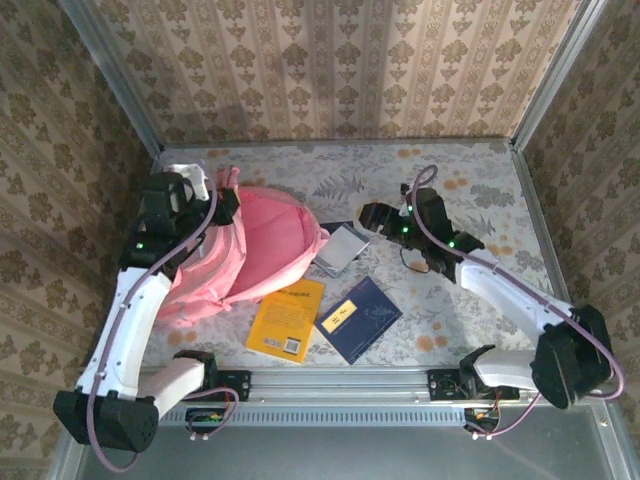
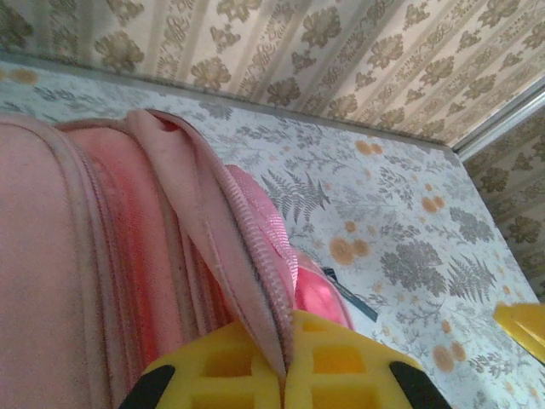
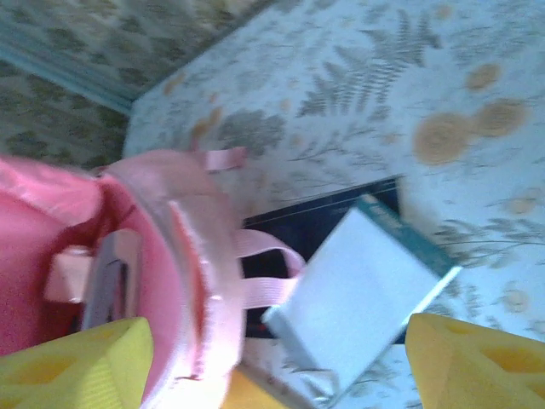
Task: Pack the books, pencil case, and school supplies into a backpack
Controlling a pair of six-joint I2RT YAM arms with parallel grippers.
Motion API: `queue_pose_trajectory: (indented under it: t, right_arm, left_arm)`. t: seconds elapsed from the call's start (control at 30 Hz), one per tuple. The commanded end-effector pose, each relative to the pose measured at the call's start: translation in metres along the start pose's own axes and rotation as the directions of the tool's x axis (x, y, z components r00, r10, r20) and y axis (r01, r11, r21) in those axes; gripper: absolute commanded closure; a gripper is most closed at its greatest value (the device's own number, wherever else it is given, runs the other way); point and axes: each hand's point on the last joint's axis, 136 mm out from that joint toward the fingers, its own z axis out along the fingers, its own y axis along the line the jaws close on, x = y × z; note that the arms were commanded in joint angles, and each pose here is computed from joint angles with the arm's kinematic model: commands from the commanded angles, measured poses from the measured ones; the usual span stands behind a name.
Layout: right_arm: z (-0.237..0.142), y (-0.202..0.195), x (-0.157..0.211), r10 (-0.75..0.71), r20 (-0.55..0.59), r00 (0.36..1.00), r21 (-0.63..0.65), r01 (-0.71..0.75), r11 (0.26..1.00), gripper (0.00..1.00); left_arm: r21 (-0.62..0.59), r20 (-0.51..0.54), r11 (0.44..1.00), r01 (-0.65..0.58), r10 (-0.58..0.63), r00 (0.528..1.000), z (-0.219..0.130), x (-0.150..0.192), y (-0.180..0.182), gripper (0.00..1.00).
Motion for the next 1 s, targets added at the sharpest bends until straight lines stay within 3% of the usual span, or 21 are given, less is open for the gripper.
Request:
queue_pose_trajectory:
  t: [0.0, 0.47, 0.7, 0.97]
  right_arm:
    - [0.025, -0.016, 0.018, -0.035, -0.179, 0.983, 0.004, 0.036, 0.999, 0.20]
    - [0.133, -0.056, 0.036, -0.116, -0.488, 0.865, 0.019, 0.144, 0.989, 0.32]
    - [0.151, -0.065, 0.043, -0.137, -0.552, 0.822, 0.018, 0.177, 0.984, 0.34]
    - [0.145, -0.072, 0.068, -0.109, -0.618, 0.778, 0.014, 0.150, 0.989, 0.37]
  left_arm:
    - [0.043, 0.007, 0.999, 0.007, -0.007, 1.000, 0.010, 0.001, -0.003, 1.00]
    - [0.075, -0.044, 0.994, -0.084, 0.087, 0.995, 0.023, 0.028, -0.015, 1.00]
    - [0.099, -0.048, 0.990, -0.102, 0.107, 0.993, 0.024, 0.031, -0.023, 1.00]
    - [0.110, -0.051, 0.989, -0.101, 0.107, 0.993, 0.026, 0.033, -0.023, 1.00]
